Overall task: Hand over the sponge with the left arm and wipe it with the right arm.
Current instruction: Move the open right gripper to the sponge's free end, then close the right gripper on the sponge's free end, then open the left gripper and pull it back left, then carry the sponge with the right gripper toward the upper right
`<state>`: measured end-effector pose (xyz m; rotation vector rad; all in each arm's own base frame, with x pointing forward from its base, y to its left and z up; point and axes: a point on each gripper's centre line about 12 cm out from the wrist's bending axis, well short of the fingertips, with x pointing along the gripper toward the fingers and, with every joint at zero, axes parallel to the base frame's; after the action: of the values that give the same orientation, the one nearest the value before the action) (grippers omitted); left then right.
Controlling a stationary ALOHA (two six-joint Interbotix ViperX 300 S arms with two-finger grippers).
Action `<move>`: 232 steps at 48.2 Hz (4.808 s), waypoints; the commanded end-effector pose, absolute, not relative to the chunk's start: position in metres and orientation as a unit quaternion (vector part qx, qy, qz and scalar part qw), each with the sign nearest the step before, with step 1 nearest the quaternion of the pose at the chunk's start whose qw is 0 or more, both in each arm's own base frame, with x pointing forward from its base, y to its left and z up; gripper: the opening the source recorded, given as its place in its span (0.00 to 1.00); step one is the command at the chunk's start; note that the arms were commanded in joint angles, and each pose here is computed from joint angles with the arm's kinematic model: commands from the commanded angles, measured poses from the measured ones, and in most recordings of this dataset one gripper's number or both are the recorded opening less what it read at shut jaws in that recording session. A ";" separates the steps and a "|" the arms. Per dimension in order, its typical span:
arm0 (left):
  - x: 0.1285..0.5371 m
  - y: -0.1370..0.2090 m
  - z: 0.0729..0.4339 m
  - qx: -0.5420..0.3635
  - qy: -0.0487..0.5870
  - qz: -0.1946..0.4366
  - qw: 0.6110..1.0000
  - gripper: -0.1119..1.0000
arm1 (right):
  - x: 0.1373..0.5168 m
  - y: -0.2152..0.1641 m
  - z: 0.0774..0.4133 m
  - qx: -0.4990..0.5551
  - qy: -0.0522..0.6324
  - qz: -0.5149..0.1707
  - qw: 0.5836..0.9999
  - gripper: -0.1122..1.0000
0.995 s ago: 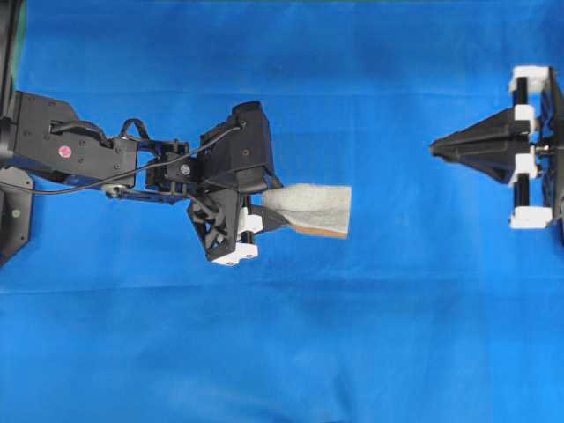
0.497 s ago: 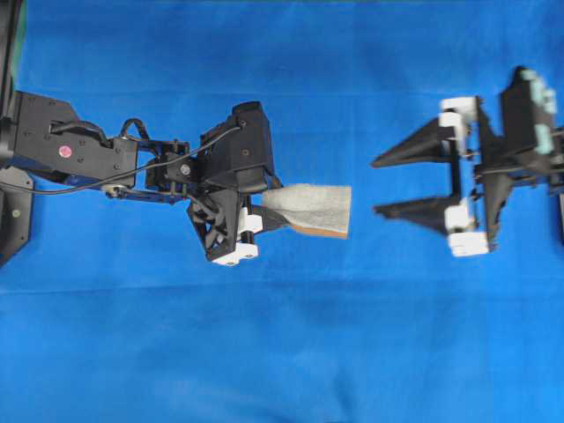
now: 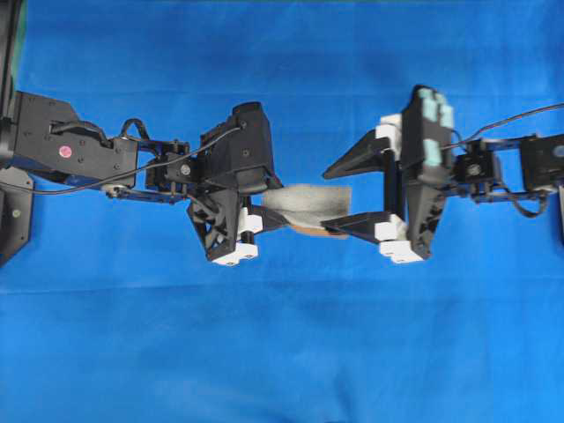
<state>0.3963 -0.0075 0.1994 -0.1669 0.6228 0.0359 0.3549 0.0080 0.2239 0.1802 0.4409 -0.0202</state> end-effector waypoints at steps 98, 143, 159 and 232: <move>0.308 -0.017 0.245 -0.034 0.135 -0.019 0.990 0.79 | 0.348 0.013 0.219 0.057 0.274 0.000 0.960 0.29; 0.305 -0.016 0.242 -0.033 0.138 -0.019 0.990 0.78 | 0.391 0.010 0.106 0.045 0.354 -0.004 0.934 0.29; 0.305 -0.016 0.242 -0.033 0.138 -0.019 0.990 0.78 | 0.386 -0.028 0.105 0.061 0.357 -0.049 0.931 0.29; 0.306 -0.017 0.241 -0.035 0.140 -0.019 0.989 0.78 | 0.387 -0.039 0.102 0.068 0.372 -0.065 0.924 0.29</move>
<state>0.3044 -0.0154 0.2342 -0.0704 0.3054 -0.0333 0.3867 -0.0110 0.0951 0.1347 0.7842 -0.0761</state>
